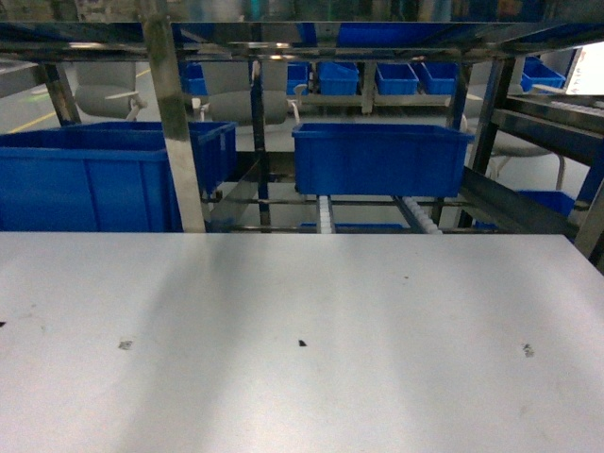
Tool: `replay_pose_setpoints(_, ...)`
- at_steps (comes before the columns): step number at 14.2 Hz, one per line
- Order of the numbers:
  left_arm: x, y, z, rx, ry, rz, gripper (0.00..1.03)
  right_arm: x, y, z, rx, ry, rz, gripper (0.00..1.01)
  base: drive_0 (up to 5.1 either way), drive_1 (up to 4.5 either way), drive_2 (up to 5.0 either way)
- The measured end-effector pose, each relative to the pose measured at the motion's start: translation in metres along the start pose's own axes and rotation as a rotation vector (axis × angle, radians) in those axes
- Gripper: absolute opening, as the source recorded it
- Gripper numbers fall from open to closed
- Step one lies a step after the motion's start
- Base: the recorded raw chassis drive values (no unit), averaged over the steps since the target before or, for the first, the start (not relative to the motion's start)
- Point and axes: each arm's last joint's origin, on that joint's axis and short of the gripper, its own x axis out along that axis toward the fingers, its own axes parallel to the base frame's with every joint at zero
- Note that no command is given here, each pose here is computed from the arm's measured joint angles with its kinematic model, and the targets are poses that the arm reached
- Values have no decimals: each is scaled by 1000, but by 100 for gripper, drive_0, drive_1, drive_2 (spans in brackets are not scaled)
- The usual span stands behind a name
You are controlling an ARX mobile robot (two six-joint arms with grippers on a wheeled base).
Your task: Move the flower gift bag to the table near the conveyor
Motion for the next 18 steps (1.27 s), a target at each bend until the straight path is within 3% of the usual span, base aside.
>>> replay_pose_setpoints(12, 0, 0, 0, 0, -2, 0, 2, 0, 0, 0, 0, -3, 0, 2, -494, 239, 239)
replay_pose_setpoints(18, 0, 0, 0, 1, 4, 3, 2, 0, 0, -1, 0, 3, 2, 2, -2, 67, -71)
